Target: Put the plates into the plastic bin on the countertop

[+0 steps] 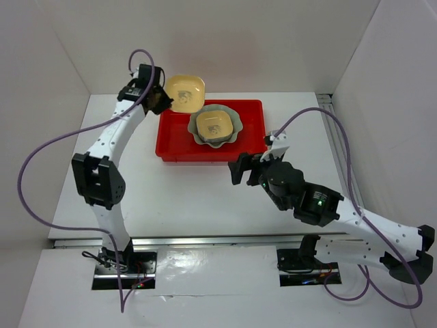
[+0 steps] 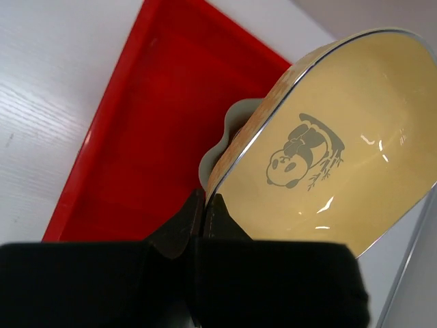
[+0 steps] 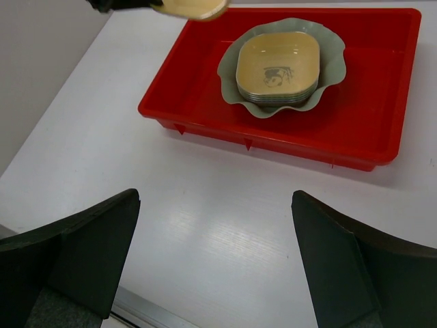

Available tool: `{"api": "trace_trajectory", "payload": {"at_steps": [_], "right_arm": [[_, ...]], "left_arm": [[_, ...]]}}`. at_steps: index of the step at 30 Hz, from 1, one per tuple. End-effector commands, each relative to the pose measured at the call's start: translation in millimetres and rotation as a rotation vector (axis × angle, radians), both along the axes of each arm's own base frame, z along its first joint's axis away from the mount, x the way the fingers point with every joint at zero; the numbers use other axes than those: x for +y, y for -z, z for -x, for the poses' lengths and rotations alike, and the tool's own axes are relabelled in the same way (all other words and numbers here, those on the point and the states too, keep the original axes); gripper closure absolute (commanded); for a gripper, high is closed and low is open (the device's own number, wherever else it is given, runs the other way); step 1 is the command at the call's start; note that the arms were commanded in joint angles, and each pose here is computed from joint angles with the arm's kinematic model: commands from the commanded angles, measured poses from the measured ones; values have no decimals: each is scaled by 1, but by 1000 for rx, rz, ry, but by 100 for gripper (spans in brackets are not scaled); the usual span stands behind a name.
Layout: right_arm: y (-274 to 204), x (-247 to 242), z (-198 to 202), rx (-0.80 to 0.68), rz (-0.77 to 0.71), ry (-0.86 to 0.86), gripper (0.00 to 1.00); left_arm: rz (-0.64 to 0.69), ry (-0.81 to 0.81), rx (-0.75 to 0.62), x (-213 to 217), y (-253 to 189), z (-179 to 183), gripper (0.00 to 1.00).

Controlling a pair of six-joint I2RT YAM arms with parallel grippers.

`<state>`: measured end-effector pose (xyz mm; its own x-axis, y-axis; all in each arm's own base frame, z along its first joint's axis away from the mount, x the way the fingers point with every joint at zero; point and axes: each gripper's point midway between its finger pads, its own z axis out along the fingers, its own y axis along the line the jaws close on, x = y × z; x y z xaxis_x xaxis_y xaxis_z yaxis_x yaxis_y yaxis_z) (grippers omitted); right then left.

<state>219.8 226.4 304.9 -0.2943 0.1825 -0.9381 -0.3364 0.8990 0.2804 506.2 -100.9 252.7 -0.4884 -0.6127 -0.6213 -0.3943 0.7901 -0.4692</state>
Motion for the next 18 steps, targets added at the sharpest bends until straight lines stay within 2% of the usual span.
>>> {"api": "trace_trajectory", "payload": {"at_steps": [1,7,14,18], "right_arm": [[-29,-18,3,-23,-63,57,1],[-33,-21,4,-14,-90,72,1],[-27,-15,3,2,-78,65,1],[-25,-12,3,7,-90,56,1]], "left_arm": [[59,53,29,-19,6,-7,100],[152,43,172,-49,51,-3,100],[159,12,221,-81,60,9,100],[167,-57,253,-91,72,14,100]]}}
